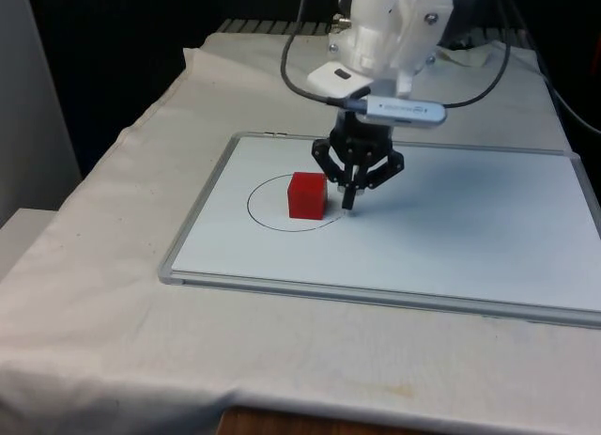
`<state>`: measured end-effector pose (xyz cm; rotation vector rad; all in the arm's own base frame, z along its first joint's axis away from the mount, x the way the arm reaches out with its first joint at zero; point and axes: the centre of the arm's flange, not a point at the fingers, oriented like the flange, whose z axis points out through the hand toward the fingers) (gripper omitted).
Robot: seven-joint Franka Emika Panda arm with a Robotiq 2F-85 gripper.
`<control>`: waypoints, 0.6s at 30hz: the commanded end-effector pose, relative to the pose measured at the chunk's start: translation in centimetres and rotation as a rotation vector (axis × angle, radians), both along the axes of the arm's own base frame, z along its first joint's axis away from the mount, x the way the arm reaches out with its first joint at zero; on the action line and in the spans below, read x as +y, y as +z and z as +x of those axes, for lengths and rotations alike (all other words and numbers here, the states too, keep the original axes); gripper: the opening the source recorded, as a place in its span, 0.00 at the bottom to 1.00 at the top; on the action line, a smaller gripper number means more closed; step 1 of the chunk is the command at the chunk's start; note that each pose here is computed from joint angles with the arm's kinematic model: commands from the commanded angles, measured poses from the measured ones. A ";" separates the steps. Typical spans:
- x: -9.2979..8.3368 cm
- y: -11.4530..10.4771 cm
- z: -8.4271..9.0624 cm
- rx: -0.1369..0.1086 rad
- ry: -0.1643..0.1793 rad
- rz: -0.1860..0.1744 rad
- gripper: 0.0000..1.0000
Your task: Push the cube into the marked area.
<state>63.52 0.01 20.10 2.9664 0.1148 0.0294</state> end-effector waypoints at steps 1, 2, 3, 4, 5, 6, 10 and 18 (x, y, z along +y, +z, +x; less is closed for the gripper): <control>0.4 0.1 -0.1 -0.006 -0.001 0.008 0.00; 0.6 0.2 0.0 -0.010 0.000 0.010 0.00; 0.9 0.4 0.0 -0.013 -0.001 0.014 0.00; 1.1 0.4 0.0 -0.015 0.000 0.017 0.00; 1.4 0.5 0.0 -0.020 0.000 0.021 0.00; 1.1 0.4 0.1 -0.015 0.001 0.013 0.00; 2.6 1.0 0.2 -0.033 0.001 0.036 0.00; 4.3 1.7 0.4 -0.047 0.003 0.056 0.00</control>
